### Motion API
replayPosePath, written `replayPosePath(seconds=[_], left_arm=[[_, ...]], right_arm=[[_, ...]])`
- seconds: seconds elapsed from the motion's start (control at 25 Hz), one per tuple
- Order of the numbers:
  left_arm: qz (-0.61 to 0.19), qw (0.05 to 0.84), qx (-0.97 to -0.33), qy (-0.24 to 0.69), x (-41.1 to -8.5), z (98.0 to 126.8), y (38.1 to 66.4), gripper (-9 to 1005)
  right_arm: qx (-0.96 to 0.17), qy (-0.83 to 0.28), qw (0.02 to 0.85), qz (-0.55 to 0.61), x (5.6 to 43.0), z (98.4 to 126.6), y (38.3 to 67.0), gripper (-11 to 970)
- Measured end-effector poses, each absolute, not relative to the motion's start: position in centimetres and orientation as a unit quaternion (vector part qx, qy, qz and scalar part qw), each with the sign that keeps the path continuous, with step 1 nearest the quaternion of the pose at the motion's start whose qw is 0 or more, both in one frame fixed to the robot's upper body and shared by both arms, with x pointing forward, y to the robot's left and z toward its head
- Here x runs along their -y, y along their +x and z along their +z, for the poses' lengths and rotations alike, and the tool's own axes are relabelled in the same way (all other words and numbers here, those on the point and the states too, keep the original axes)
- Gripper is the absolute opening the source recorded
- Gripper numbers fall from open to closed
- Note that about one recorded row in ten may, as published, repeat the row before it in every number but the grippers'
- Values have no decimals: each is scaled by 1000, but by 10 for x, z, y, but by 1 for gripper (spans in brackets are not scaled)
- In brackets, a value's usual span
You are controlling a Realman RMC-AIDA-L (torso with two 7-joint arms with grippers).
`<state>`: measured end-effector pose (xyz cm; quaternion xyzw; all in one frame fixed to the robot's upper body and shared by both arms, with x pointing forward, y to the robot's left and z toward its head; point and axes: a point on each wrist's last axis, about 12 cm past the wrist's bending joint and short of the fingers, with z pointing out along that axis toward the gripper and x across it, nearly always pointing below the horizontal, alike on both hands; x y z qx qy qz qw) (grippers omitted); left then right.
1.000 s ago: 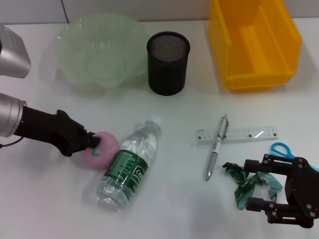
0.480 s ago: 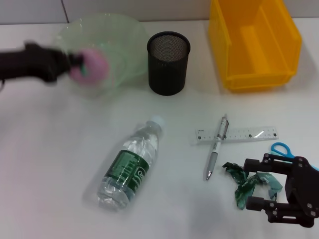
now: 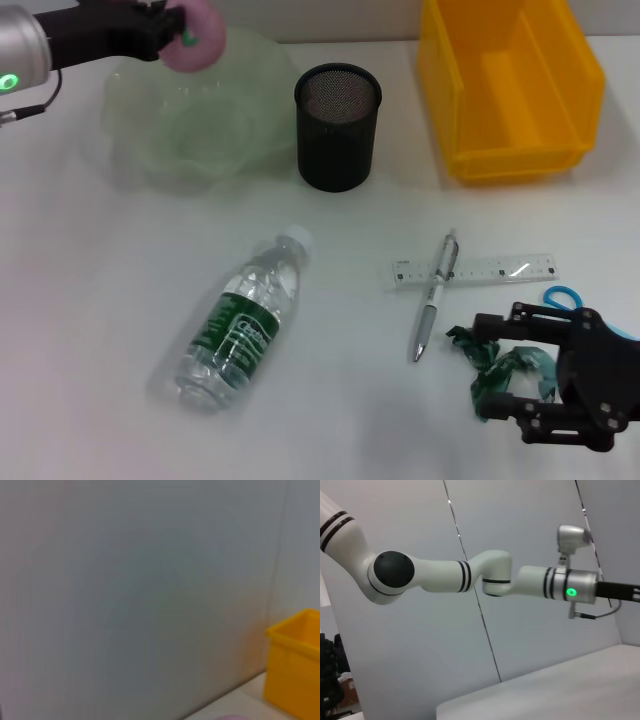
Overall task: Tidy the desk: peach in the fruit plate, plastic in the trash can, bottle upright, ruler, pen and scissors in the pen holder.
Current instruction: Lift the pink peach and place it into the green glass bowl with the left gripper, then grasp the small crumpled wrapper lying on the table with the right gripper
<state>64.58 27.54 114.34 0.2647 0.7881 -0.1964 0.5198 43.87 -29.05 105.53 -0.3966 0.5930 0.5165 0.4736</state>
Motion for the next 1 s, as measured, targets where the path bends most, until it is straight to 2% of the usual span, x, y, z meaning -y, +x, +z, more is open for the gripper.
replayPosePath(seconds=[0.12, 0.32, 0.64, 0.72, 0.88, 0.92, 0.96, 1.0], left_arm=[[-181, 523, -791, 262, -270, 1141, 650, 60], [-186, 532, -791, 237, -275, 1137, 647, 226], [-240, 531, -775, 244, -284, 1138, 629, 620], [-315, 499, -742, 317, -281, 1141, 601, 680], [-377, 466, -705, 380, -278, 1134, 572, 734], [-410, 451, -682, 405, -276, 1126, 554, 748], [-410, 451, -682, 405, -276, 1126, 554, 761], [-430, 440, -665, 423, -273, 1117, 538, 775]], right_arm=[[-593, -396, 473, 517, 289, 1055, 438, 708], [-593, -395, 473, 518, 289, 1054, 438, 708], [-593, -390, 477, 518, 289, 1055, 438, 708], [-601, -367, 492, 512, 297, 1058, 441, 708], [-616, -320, 517, 501, 313, 1064, 446, 708], [-625, -288, 528, 497, 324, 1069, 450, 708], [-625, -288, 528, 497, 324, 1069, 450, 708], [-629, -275, 531, 496, 329, 1072, 452, 708]])
